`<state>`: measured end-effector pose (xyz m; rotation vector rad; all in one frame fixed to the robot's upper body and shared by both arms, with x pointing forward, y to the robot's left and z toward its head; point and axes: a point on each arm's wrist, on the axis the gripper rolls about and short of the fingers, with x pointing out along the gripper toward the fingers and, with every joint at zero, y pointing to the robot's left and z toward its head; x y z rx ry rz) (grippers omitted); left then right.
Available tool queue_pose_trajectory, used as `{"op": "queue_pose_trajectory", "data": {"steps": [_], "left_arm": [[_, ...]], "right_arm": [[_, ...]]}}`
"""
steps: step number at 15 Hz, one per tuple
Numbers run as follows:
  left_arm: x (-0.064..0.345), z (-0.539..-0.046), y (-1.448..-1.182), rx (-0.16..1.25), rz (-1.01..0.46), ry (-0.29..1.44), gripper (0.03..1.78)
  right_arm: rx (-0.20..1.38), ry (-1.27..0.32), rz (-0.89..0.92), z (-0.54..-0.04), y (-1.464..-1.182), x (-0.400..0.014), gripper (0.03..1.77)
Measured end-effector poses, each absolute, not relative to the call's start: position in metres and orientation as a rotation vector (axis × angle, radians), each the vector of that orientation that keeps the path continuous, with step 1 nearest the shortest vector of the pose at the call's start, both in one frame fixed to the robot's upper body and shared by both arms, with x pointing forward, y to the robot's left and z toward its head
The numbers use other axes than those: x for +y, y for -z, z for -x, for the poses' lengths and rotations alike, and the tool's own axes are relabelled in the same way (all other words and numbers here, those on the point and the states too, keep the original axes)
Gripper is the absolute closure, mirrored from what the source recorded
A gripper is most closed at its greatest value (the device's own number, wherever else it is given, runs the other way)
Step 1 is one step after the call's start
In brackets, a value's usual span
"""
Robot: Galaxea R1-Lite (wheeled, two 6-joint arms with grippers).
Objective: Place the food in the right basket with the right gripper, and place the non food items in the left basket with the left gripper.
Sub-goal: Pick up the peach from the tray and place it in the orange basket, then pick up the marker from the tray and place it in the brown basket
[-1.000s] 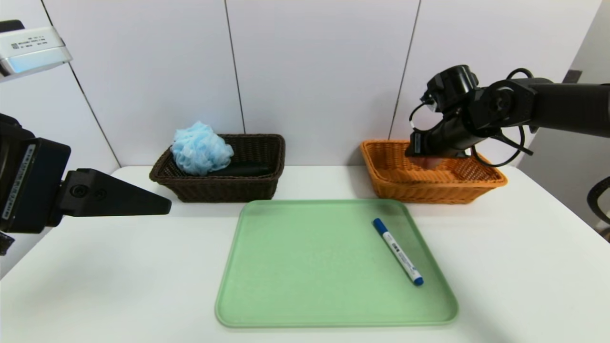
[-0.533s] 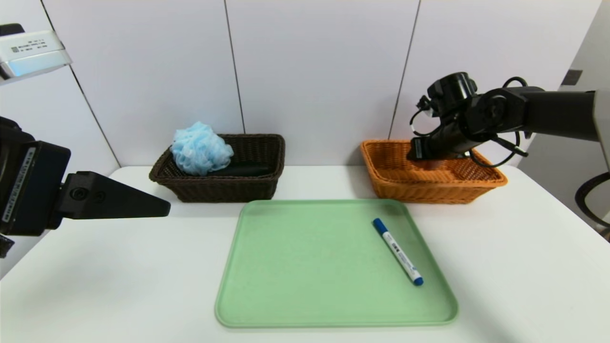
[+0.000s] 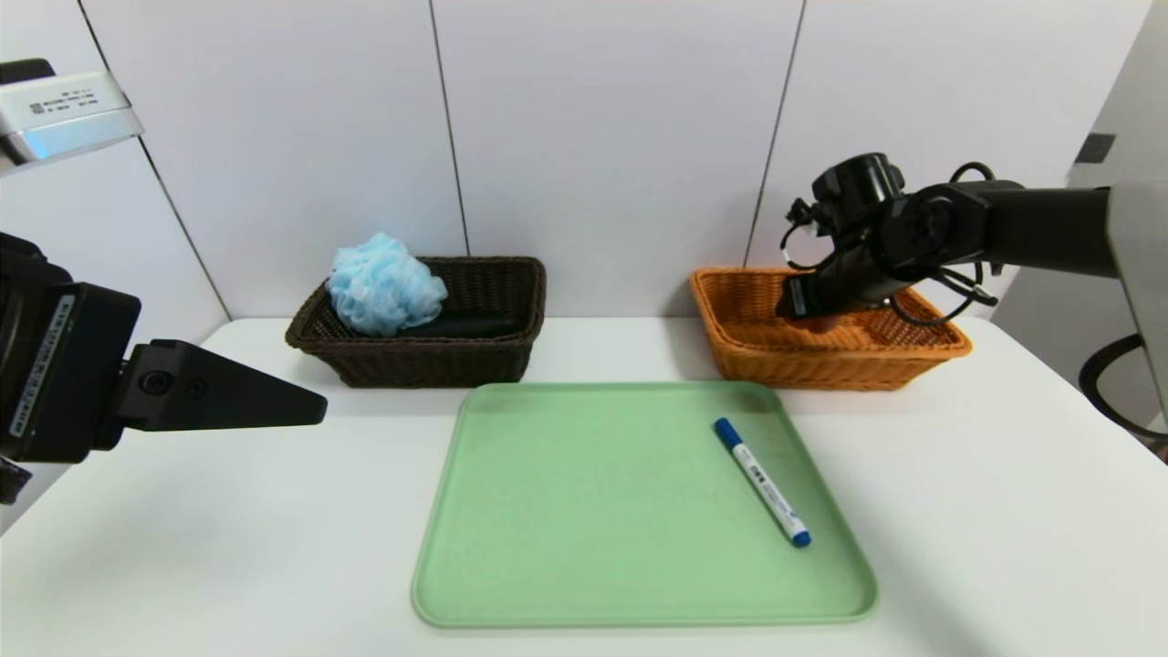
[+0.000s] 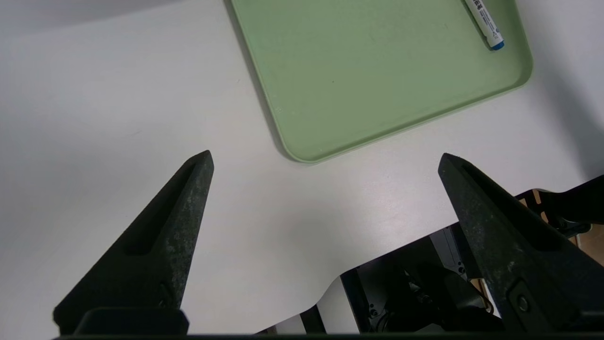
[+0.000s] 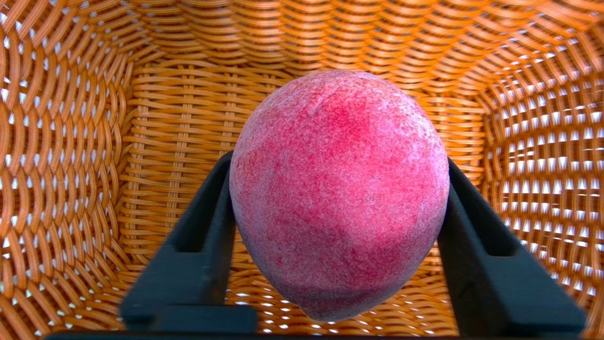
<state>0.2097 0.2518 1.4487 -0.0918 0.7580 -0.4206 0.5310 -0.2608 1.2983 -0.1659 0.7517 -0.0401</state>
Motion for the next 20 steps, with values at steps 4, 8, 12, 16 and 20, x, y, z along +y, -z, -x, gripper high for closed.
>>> {"op": "queue_pose_trajectory", "data": {"steps": [4, 8, 12, 16, 20], "left_arm": [[0.252, -0.209, -1.449, 0.756, 0.093, 0.421, 0.12], [0.253, -0.208, -1.450, 0.753, 0.093, 0.424, 0.12], [0.253, -0.208, -1.451, 0.740, 0.098, 0.429, 0.12], [0.251, -0.210, -1.453, 0.715, 0.102, 0.438, 0.12], [0.242, -0.222, -1.450, 0.682, 0.109, 0.450, 0.12]], "right_arm": [[0.782, 0.033, 0.169, -0.531, -1.293, -0.261, 0.37], [0.779, 0.024, 0.165, -0.529, -1.297, -0.261, 0.26], [0.693, 0.030, 0.145, -0.511, -1.335, -0.267, 0.19], [0.579, 0.069, 0.068, -0.470, -1.394, -0.282, 0.15], [0.663, 0.090, 0.005, -0.396, -1.433, -0.293, 0.13]]}}
